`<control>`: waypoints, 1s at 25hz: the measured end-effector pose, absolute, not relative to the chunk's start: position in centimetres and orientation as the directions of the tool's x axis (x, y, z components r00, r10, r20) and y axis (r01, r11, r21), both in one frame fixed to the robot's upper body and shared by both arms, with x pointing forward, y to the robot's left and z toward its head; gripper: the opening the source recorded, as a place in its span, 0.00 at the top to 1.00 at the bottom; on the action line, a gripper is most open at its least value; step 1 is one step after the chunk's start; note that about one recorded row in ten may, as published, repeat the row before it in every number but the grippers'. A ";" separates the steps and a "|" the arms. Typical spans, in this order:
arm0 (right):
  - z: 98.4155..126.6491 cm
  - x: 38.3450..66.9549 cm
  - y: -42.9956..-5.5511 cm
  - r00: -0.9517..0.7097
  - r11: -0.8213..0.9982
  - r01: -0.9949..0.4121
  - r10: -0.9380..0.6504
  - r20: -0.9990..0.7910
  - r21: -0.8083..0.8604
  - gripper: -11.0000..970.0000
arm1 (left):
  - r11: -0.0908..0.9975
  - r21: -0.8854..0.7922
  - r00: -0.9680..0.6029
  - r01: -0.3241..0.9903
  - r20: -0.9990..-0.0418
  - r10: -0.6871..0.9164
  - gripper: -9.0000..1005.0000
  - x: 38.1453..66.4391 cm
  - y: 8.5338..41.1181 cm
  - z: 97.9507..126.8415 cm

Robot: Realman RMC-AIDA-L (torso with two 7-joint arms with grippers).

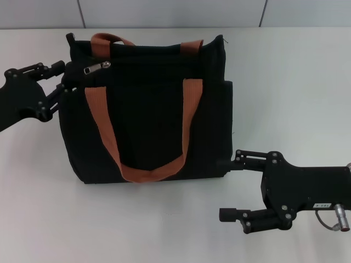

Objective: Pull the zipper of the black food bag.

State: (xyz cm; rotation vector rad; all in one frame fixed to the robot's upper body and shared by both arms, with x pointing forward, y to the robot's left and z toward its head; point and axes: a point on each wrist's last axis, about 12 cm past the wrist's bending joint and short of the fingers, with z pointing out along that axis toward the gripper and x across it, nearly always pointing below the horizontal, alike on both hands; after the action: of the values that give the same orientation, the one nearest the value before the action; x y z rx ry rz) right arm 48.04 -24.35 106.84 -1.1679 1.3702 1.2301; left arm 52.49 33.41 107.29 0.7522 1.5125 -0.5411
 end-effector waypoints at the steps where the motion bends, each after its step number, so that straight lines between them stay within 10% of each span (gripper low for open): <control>1: 106.9 48.1 -24.4 -0.121 0.049 -0.992 -0.066 -0.990 0.118 0.16 | 0.671 0.103 0.015 0.734 -0.991 0.135 0.55 52.5 33.4 107.3; 14: 109.9 49.9 -23.9 -0.187 0.099 -0.973 0.205 -0.961 0.211 0.16 | 0.668 0.158 0.122 0.727 -0.987 0.101 0.97 51.5 32.4 107.4; 25: 115.2 56.8 -20.5 -0.508 0.034 -0.850 0.210 -0.835 0.526 0.16 | 0.668 0.192 0.204 0.719 -0.977 0.061 0.96 51.9 31.4 108.2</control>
State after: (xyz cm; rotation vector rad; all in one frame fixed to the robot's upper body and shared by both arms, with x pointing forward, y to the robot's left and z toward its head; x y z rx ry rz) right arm 56.83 -20.54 115.20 -0.6837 1.4764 1.6071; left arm 51.90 31.43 108.18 0.7416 1.3038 -0.5222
